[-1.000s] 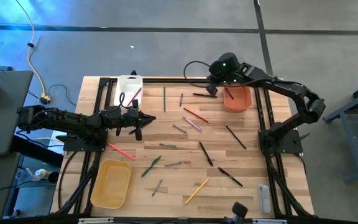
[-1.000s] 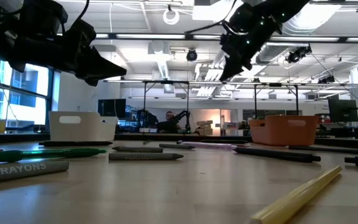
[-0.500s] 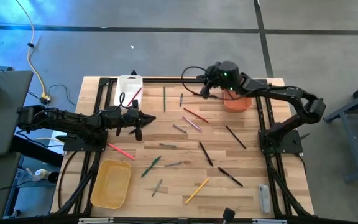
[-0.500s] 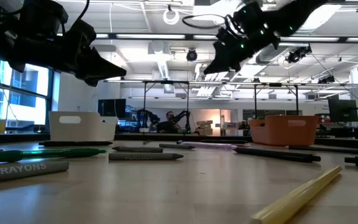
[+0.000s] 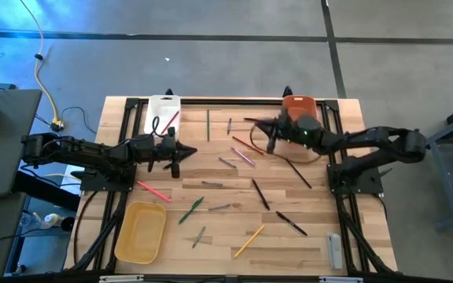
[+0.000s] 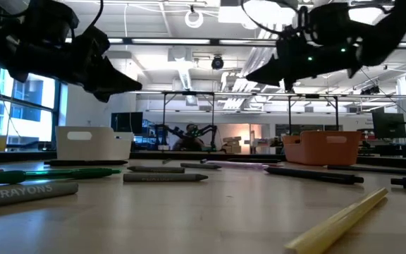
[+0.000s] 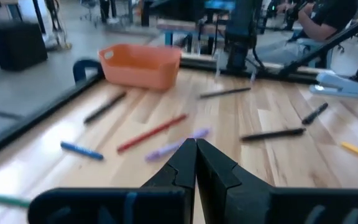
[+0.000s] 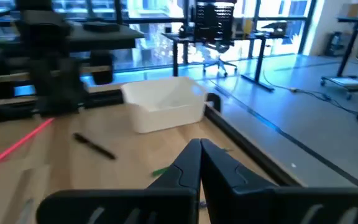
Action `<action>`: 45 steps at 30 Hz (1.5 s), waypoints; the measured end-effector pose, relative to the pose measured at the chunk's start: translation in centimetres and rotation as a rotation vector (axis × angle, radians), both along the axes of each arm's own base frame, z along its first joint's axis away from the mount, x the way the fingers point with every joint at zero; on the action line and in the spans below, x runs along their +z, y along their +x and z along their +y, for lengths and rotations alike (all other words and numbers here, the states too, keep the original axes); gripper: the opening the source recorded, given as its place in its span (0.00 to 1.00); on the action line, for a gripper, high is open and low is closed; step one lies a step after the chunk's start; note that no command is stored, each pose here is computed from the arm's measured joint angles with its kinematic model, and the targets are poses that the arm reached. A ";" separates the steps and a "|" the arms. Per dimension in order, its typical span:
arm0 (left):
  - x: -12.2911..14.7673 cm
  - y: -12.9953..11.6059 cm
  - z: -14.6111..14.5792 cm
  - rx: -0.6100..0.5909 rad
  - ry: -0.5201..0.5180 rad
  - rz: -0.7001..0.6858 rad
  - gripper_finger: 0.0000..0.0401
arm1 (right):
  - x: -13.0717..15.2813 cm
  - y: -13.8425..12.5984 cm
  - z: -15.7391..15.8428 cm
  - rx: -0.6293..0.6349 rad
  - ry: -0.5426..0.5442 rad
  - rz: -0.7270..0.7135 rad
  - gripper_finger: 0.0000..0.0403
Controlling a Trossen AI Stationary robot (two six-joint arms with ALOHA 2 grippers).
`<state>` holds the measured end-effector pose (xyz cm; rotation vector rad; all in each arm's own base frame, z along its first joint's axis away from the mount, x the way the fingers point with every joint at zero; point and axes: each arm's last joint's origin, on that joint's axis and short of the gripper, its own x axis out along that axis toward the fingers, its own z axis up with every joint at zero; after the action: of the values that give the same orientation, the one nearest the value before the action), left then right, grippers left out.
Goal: Sort crayons/erasers/pens/pencils in bins
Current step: Put the top middle black pen into the yellow bin
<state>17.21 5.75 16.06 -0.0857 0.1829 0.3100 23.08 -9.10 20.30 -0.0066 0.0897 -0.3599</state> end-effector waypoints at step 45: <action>-1.1 3.5 5.0 0.196 -0.425 1.047 0.19 | -2.6 -1.7 8.4 0.188 -0.052 -0.077 0.00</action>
<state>20.71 10.73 14.91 -0.3608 1.2864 0.4866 21.34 -0.72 17.70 -0.0526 0.0037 -0.1743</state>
